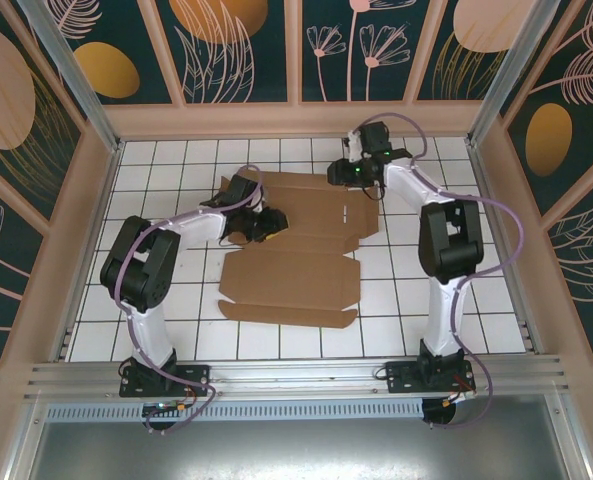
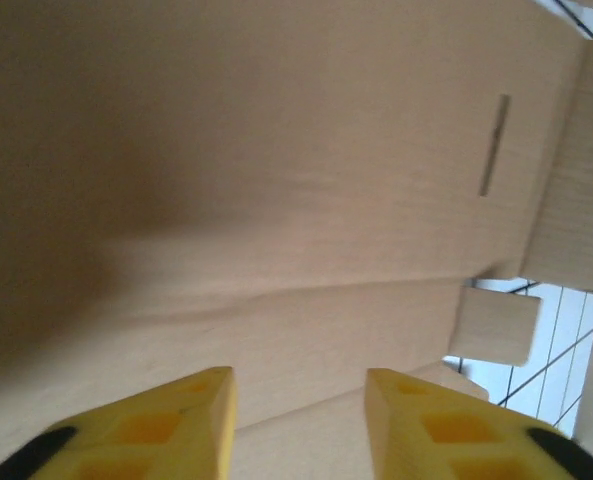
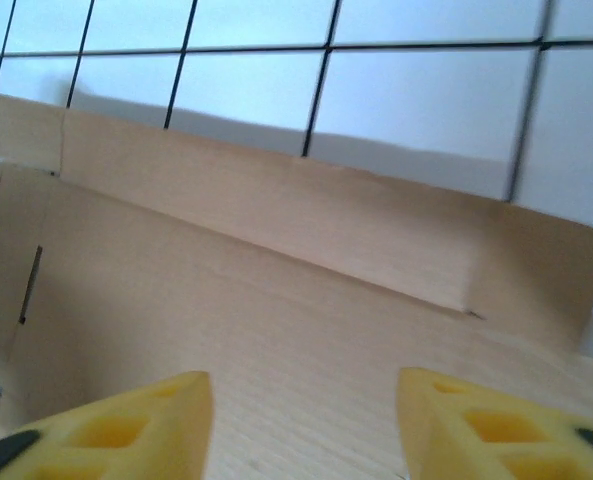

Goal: Fold the paper box

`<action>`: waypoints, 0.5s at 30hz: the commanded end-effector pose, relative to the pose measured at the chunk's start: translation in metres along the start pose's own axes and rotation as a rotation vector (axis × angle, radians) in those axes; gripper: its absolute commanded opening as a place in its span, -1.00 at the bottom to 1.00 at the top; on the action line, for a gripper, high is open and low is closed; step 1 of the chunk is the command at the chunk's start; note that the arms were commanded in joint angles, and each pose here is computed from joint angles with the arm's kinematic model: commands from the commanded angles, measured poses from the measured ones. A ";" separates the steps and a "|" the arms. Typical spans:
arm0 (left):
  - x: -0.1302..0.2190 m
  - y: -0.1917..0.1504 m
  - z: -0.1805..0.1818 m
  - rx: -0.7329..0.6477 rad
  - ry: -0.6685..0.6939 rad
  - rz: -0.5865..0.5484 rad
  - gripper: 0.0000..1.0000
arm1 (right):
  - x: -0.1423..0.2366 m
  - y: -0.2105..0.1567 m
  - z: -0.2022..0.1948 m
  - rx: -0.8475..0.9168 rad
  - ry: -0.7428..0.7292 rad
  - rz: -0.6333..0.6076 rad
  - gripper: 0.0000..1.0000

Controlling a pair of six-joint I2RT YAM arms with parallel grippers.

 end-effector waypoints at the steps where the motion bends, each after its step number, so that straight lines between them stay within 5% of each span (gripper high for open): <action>1: 0.002 0.000 -0.003 0.078 -0.105 -0.014 -0.42 | -0.036 -0.018 0.023 0.035 0.090 0.114 -0.19; 9: -0.017 0.014 0.017 0.086 -0.055 -0.036 -0.80 | -0.068 -0.044 0.044 0.080 0.080 0.209 -0.64; 15: -0.030 0.037 0.025 0.097 -0.001 -0.051 -1.00 | -0.063 -0.070 0.024 0.095 -0.098 0.249 -0.98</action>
Point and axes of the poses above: each hand's point on the last joint's axis, 136 mm out from that joint toward the fingers, its own x axis back along the fingers, its own z axis along the line the jaws close on, y = z × x, the point moved 6 cm from there along x, back along the fingers, and after that the axes turned 8 degrees about x, right-handed, at the moved point
